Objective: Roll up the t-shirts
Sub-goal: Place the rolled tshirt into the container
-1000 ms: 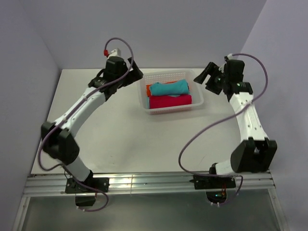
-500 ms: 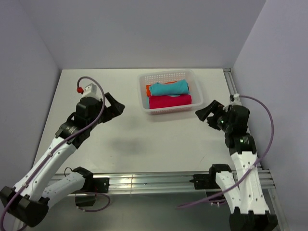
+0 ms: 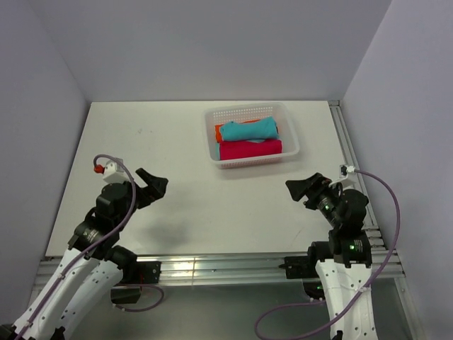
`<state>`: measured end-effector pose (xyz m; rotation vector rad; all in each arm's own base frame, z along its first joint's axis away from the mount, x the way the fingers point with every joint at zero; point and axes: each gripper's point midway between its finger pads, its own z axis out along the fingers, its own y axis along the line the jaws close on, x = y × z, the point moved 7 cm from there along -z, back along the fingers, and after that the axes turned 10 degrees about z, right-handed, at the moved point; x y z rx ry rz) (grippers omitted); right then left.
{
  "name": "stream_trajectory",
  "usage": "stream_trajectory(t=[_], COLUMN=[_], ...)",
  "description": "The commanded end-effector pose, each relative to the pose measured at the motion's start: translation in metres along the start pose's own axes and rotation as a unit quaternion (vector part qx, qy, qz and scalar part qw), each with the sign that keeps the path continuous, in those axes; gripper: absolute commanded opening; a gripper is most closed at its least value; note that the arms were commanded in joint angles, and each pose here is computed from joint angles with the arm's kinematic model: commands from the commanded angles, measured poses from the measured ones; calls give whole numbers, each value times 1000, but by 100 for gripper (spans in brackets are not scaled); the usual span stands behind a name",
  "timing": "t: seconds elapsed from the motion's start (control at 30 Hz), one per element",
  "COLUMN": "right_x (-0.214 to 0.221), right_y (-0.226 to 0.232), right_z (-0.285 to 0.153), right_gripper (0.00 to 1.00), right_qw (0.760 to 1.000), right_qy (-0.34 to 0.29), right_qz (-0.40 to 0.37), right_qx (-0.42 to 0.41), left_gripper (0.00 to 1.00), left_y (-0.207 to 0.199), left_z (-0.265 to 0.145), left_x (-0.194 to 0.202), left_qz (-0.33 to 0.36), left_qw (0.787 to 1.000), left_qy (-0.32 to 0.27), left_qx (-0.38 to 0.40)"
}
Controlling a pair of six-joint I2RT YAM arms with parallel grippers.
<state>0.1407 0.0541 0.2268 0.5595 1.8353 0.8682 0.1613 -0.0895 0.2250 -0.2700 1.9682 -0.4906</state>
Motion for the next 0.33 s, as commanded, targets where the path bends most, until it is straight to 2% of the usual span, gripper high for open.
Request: stream_trajectory(t=[0.0, 0.3], right_x=[5, 8], right_y=[-2, -7], right_z=[-4, -7], right_gripper=[87, 89], right_qw=[1000, 999], right_qy=[0, -15], right_qz=[11, 29], right_qx=[-1, 11], left_gripper=[99, 99], left_y=[0, 0], left_z=[-4, -8], left_x=[-13, -16], left_qz=[-16, -11], left_qw=[998, 998], left_qy=[-56, -62], left_qx=[-1, 3])
